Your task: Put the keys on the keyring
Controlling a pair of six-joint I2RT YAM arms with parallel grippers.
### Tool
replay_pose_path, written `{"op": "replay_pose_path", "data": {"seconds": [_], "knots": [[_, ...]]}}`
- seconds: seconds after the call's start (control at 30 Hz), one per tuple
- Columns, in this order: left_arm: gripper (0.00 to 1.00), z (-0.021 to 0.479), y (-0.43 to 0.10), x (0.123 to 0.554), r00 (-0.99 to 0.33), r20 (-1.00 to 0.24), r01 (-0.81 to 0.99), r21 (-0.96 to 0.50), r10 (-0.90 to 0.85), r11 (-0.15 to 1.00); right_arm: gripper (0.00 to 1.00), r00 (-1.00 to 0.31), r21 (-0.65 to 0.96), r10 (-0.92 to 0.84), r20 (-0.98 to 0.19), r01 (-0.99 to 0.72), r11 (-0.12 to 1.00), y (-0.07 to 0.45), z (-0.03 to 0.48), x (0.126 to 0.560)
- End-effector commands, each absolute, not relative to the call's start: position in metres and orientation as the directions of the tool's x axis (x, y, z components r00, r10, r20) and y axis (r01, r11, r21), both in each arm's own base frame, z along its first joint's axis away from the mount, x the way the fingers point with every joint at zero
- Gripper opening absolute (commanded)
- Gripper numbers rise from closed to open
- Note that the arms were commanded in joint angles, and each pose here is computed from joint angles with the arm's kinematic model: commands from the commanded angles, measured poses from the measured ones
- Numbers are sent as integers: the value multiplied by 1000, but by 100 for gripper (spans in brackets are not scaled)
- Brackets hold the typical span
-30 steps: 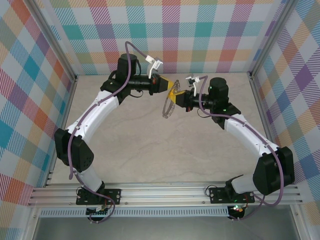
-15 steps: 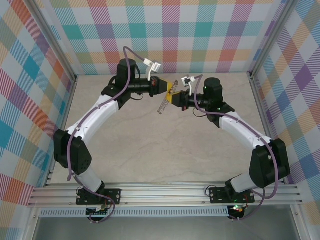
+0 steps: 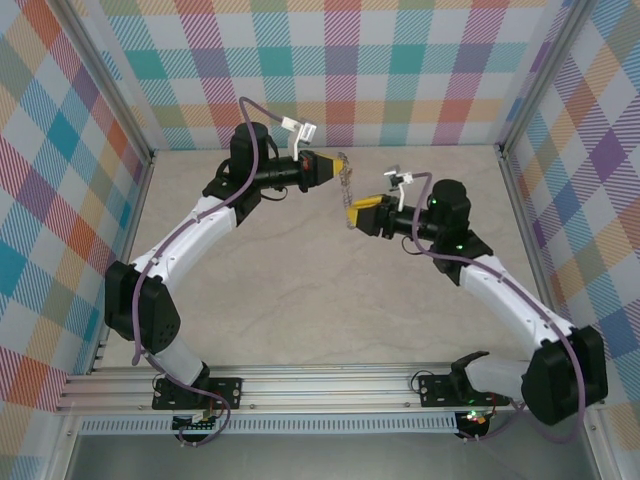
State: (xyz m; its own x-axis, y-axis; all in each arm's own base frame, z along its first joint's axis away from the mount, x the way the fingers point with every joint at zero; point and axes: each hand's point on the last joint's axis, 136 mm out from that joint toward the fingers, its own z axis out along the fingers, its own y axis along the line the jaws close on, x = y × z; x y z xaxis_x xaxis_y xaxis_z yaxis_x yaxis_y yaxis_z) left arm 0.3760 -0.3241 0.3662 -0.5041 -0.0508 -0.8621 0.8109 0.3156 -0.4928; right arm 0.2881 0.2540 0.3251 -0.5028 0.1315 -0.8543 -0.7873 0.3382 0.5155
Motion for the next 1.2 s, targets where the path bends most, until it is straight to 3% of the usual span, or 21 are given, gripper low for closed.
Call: {"op": "replay_pose_path", "data": {"seconds": [0.0, 0.23, 0.5, 0.87, 1.17], "knots": [[0, 399, -325, 363, -420, -903, 864, -428, -89, 265, 43, -447, 482, 185, -875, -781, 397, 241, 346, 296], [0, 400, -325, 356, -418, -905, 874, -424, -76, 239, 28, -421, 503, 275, -864, -718, 481, 234, 373, 336], [0, 405, -323, 349, -418, -905, 876, -424, -76, 227, 22, -425, 526, 314, -849, -737, 424, 248, 385, 360], [0, 407, -320, 350, -411, -907, 873, -420, -89, 248, 15, -520, 583, 267, -811, -748, 315, 285, 354, 338], [0, 406, -321, 351, -413, -907, 873, -420, -82, 249, 15, -543, 587, 226, -809, -718, 374, 278, 325, 330]]}}
